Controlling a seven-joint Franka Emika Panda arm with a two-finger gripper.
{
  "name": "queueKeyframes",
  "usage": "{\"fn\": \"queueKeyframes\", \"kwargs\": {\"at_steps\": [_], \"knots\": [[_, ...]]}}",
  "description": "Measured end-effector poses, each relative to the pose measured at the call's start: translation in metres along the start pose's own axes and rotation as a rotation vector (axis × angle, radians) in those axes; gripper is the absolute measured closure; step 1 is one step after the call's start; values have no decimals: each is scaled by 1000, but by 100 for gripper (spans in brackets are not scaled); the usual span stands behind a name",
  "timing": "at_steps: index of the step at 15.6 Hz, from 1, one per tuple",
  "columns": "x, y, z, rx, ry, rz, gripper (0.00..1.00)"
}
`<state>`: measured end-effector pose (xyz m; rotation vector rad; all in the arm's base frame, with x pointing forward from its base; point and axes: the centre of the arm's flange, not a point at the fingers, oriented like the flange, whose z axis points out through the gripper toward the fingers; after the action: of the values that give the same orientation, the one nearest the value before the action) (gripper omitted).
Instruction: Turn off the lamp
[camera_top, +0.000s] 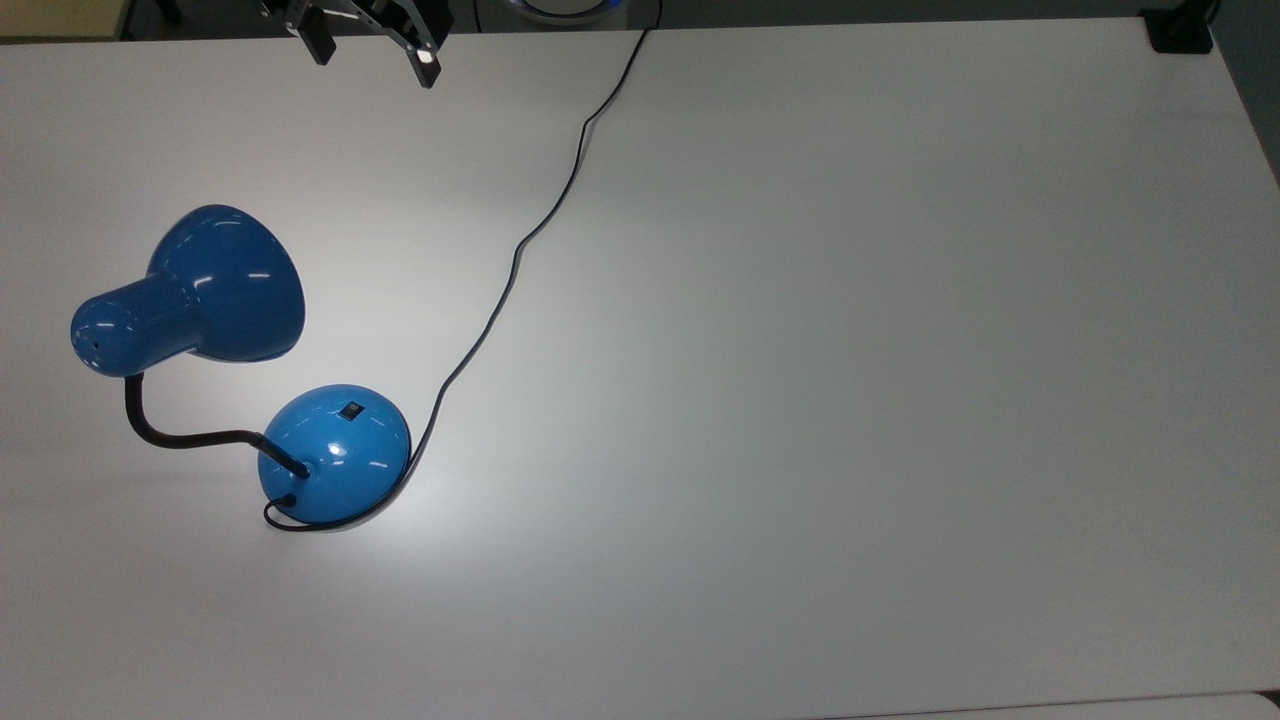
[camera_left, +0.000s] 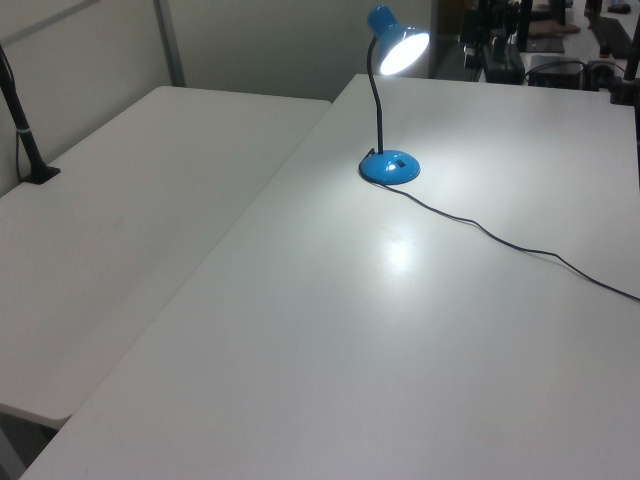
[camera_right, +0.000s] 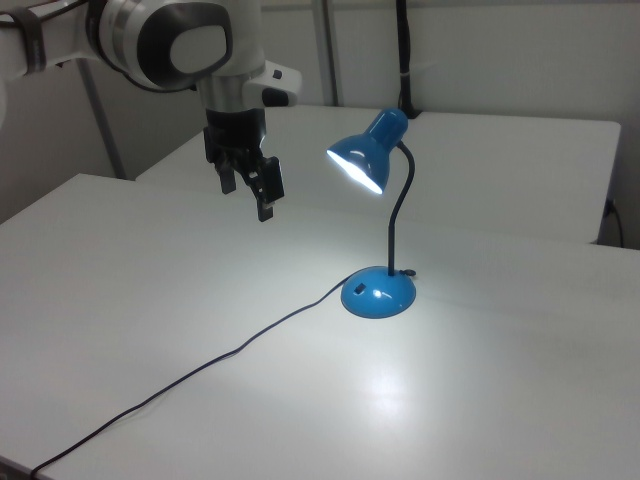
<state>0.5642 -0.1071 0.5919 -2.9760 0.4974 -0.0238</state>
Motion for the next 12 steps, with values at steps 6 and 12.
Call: {"fn": "queueKeyframes", "kwargs": {"at_steps": [6,12], "knots": [[0,-5,2,0,-3,-33,15],[-3,-25,27,-6,-53,-104,80]]}}
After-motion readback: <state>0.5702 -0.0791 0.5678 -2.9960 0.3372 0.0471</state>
